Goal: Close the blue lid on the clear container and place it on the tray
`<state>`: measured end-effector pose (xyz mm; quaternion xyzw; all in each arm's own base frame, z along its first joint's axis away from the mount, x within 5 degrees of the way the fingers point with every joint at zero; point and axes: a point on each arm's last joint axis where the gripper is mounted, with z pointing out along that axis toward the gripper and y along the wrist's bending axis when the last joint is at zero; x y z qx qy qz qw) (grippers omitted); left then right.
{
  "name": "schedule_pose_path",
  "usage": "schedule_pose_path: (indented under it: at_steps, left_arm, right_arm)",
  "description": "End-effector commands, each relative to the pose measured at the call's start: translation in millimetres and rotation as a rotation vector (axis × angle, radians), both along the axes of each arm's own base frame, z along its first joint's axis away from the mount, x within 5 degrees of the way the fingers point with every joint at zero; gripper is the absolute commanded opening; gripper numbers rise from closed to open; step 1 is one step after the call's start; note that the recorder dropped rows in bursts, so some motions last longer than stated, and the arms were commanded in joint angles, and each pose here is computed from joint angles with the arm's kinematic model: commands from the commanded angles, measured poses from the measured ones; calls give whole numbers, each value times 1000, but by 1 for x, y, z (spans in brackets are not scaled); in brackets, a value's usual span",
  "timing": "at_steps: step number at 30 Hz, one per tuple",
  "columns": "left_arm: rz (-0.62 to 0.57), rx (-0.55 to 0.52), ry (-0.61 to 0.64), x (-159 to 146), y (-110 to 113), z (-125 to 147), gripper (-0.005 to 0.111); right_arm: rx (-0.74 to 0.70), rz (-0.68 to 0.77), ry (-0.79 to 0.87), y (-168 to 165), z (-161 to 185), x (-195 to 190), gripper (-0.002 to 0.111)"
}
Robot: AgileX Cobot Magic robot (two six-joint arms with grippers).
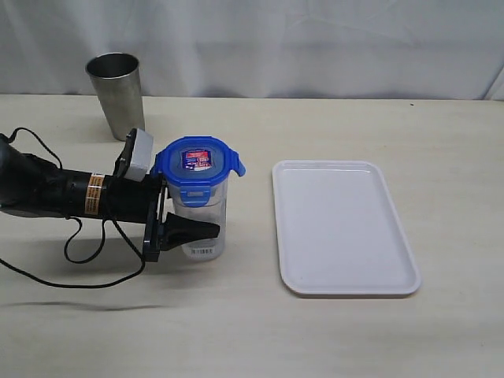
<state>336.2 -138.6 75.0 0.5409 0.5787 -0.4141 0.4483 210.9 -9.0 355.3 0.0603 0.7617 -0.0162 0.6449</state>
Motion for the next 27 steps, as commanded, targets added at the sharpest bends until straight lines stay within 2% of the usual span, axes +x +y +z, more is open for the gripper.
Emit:
schedule_pose_path:
  at_steps: [1, 2, 3, 6, 9, 12, 14, 17, 20, 22, 27]
  left_arm:
    - [7, 20, -13, -1, 0, -2, 0]
    - [7, 19, -15, -1, 0, -2, 0]
    - [16, 15, -16, 0, 0, -2, 0]
    - [31, 9, -15, 1, 0, -1, 0]
    - [33, 8, -15, 1, 0, -1, 0]
    - [33, 8, -15, 1, 0, -1, 0]
    - [35, 7, -14, 1, 0, -1, 0]
    - [36, 7, -14, 1, 0, -1, 0]
    - [36, 7, -14, 1, 0, -1, 0]
    - [36, 7, -14, 1, 0, -1, 0]
    - [36, 7, -14, 1, 0, -1, 0]
  right_arm:
    - [-73, -343, 249, -30, -3, 36, 34]
    - [-35, -360, 332, -30, -7, 44, 34]
    - [-48, -319, 438, -27, -7, 53, 34]
    - [95, -59, 640, -1, -13, 81, 34]
    - [254, 272, 686, 32, -8, 99, 35]
    - [378, 646, 660, 68, -7, 104, 40]
    - [433, 776, 697, 89, -13, 104, 43]
    - [393, 810, 799, 117, -30, 103, 44]
    - [335, 753, 884, 144, -50, 104, 44]
    - [282, 734, 903, 163, -60, 106, 44]
    - [262, 755, 891, 194, -69, 116, 44]
